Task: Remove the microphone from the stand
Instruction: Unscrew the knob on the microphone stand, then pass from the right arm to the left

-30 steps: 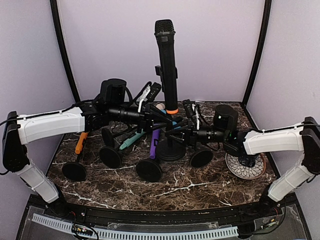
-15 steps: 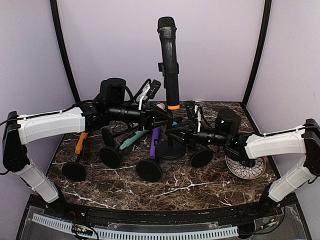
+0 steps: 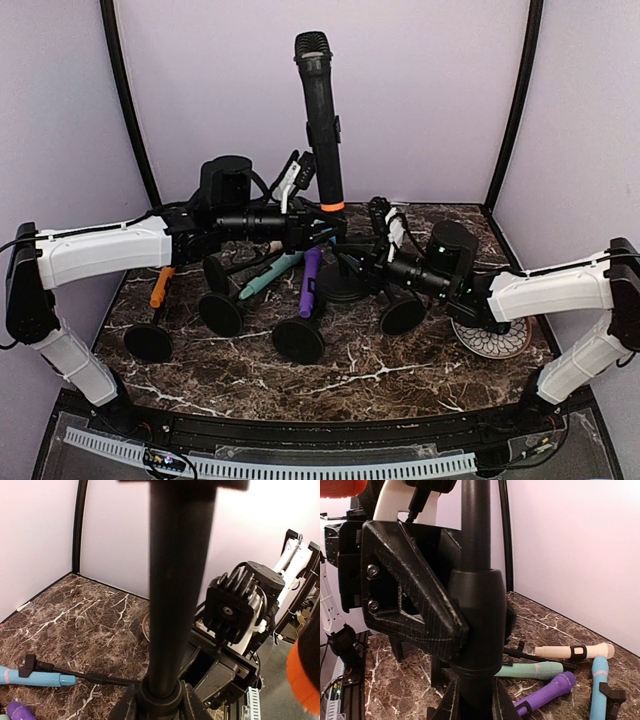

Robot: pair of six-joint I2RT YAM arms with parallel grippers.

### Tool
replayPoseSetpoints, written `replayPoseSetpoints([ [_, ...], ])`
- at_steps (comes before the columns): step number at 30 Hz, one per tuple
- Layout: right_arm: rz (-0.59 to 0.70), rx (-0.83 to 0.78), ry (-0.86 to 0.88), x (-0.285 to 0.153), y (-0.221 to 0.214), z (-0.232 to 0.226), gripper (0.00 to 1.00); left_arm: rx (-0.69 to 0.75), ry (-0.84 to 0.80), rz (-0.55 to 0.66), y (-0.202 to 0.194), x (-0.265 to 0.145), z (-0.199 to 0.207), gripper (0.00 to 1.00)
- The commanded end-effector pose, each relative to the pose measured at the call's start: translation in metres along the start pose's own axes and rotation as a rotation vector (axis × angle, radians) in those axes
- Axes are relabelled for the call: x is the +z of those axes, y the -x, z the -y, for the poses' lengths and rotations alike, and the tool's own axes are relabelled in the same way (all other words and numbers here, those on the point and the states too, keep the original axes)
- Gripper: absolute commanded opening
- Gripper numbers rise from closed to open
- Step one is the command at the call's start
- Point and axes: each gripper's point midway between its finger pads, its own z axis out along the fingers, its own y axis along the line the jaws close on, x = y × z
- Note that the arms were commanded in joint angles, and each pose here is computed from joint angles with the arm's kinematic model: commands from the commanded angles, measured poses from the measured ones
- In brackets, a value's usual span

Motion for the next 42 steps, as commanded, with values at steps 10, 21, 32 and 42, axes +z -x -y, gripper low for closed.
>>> replayPoseSetpoints([
  [10,0.173,-0.003,-0.338,0.009,0.033,0.052,0.00,-0.075,0.191,0.161,0.036,-0.005,-0.021,0.00],
  [21,0.278,0.029,-0.224,-0.008,0.056,0.030,0.00,0.018,0.084,0.160,0.034,-0.016,0.005,0.42],
  [32,0.294,0.017,-0.209,-0.014,0.068,0.026,0.00,0.067,0.092,0.147,0.026,-0.033,0.011,0.65],
  [42,0.269,-0.014,0.022,-0.024,0.076,-0.002,0.00,0.097,-0.094,0.147,0.019,-0.048,0.033,0.82],
])
